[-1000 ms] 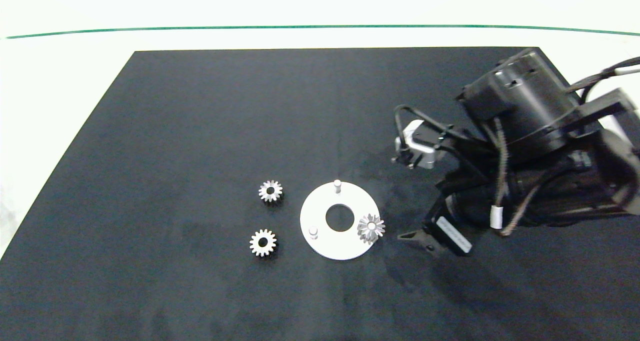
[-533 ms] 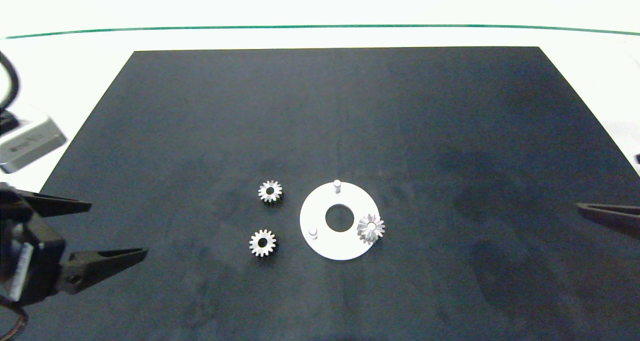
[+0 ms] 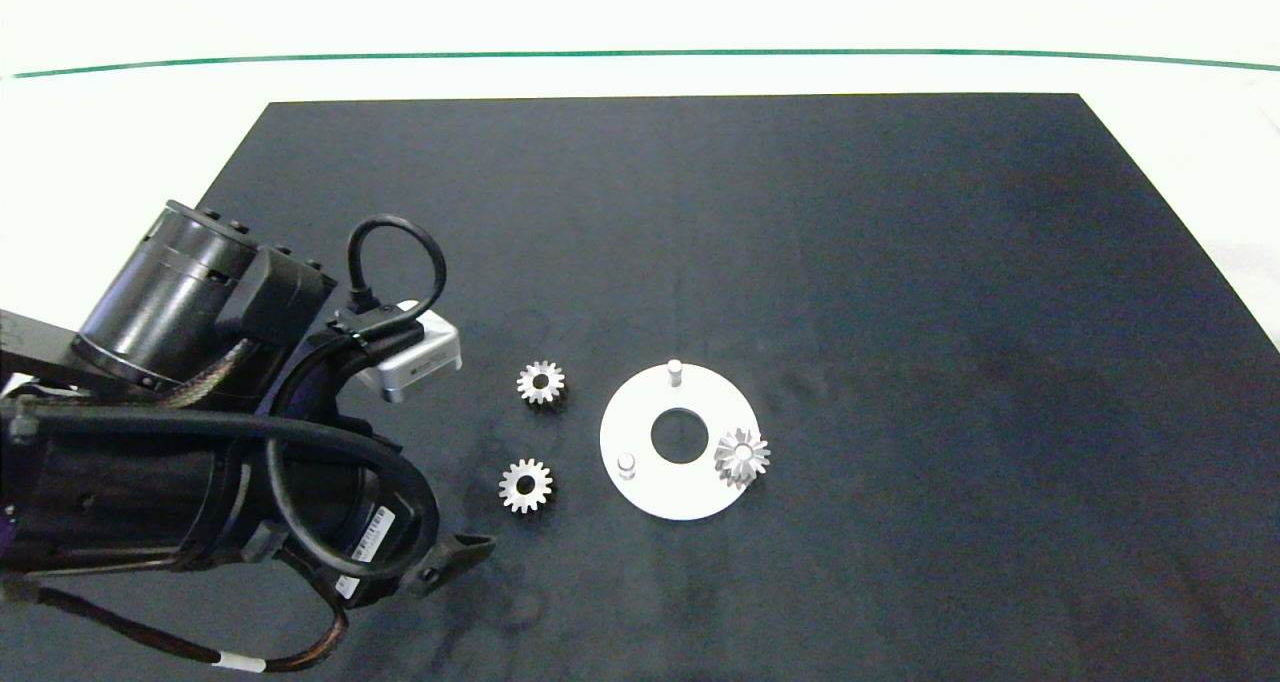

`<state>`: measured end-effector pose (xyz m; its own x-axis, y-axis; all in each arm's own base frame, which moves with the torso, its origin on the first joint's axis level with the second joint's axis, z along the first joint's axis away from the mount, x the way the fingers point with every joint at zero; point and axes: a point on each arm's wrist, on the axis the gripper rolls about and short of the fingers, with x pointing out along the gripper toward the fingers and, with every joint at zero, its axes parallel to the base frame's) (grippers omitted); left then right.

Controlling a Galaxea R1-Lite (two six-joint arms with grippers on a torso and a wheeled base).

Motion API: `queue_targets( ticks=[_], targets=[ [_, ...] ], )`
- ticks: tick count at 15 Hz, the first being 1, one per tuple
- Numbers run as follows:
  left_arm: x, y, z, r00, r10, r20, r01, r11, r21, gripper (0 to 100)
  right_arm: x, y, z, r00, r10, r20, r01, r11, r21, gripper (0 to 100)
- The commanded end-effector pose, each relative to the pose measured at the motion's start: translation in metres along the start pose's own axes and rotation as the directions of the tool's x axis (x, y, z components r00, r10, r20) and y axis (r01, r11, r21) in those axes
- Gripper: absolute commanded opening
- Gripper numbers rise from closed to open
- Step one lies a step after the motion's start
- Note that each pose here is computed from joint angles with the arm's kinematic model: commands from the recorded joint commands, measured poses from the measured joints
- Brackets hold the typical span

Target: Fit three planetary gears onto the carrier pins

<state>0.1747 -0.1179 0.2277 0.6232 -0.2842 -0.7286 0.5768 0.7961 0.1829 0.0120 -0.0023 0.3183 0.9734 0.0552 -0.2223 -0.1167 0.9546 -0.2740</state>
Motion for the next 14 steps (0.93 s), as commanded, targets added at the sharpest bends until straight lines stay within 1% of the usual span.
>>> queue_targets(
  ticks=[1,2,4,7,10,13,14],
  targets=[
    [0.012,-0.01,0.004,1.0,-0.024,-0.008,0.024,0.999,0.031,100,-0.02,-0.004,-0.008,0.998,-0.019,0.058,0.018,1.0,0.017,100],
    [0.017,-0.012,0.006,1.0,-0.028,-0.005,0.028,0.999,0.037,100,-0.022,-0.004,-0.008,0.998,-0.023,0.061,0.022,1.0,0.019,100],
    [0.03,-0.024,0.013,0.998,-0.051,0.023,0.05,0.997,0.052,100,-0.021,-0.003,-0.012,0.998,-0.031,0.049,0.03,0.999,0.019,100],
    [0.047,-0.033,0.018,0.995,-0.052,0.084,0.046,0.997,0.069,100,-0.028,-0.004,-0.019,0.997,-0.033,0.064,0.032,0.999,0.025,100],
    [0.056,-0.034,0.018,0.997,-0.043,0.066,0.038,0.996,0.076,100,-0.031,-0.005,-0.02,0.996,-0.034,0.078,0.031,0.999,0.028,100],
    [0.059,-0.032,0.015,0.998,-0.031,0.052,0.025,0.995,0.097,100,-0.034,-0.005,-0.021,0.996,-0.03,0.088,0.027,0.999,0.03,100],
    [0.061,-0.03,0.015,0.999,-0.024,0.046,0.019,0.996,0.091,100,-0.034,-0.005,-0.021,0.996,-0.027,0.089,0.024,0.999,0.029,100]
  ],
)
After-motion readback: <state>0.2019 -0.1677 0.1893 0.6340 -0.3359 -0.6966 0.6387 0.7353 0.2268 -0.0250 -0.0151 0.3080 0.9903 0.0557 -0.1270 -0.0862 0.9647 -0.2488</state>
